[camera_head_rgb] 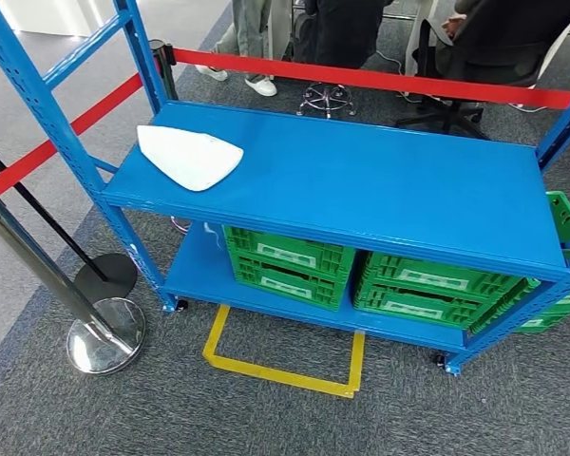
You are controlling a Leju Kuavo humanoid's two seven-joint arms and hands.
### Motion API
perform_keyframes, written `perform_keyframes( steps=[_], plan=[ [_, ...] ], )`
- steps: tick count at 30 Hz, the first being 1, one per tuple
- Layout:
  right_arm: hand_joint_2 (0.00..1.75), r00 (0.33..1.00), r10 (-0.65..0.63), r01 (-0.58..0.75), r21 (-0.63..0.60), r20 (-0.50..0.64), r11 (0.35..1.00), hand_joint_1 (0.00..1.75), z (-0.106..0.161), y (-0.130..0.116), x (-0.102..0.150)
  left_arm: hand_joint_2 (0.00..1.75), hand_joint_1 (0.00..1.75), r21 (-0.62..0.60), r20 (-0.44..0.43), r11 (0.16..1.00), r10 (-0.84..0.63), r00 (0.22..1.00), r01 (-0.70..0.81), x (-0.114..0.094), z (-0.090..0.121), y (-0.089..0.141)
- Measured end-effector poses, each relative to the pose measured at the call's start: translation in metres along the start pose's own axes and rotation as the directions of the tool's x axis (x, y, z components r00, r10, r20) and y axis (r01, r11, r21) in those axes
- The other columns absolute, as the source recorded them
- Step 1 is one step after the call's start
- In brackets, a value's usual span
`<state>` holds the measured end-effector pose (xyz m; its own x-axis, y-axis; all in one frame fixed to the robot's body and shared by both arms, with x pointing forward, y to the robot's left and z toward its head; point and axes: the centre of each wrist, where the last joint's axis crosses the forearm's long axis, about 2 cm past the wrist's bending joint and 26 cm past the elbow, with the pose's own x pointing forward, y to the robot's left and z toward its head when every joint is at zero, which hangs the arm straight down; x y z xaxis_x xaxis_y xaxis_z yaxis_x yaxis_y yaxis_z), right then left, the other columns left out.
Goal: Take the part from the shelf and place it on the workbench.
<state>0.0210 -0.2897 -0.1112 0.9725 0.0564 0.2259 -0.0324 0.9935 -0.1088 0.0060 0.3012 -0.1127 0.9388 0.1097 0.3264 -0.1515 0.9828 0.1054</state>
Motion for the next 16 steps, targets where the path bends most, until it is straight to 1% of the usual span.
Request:
perform_keyframes(
  steps=[6, 12, 16],
  plan=[
    [0.00, 0.999, -0.034, 0.034, 0.037, -0.003, 0.999, 0.00, 0.002, 0.000, -0.007, 0.00, 0.00, -0.053, -0.035, 0.998, -0.032, 0.999, 0.030, -0.001, 0.001, -0.003],
    [0.00, 0.999, -0.040, 0.040, 0.043, -0.004, 0.998, 0.00, 0.002, 0.000, -0.008, 0.00, 0.00, -0.062, -0.040, 0.997, -0.037, 0.999, 0.034, -0.001, 0.001, -0.004],
    [0.00, 0.998, -0.063, 0.063, 0.063, -0.005, 0.996, 0.00, 0.003, 0.001, -0.011, 0.00, 0.00, -0.086, -0.061, 0.996, -0.046, 0.997, 0.041, -0.002, 0.002, -0.005]
  ],
)
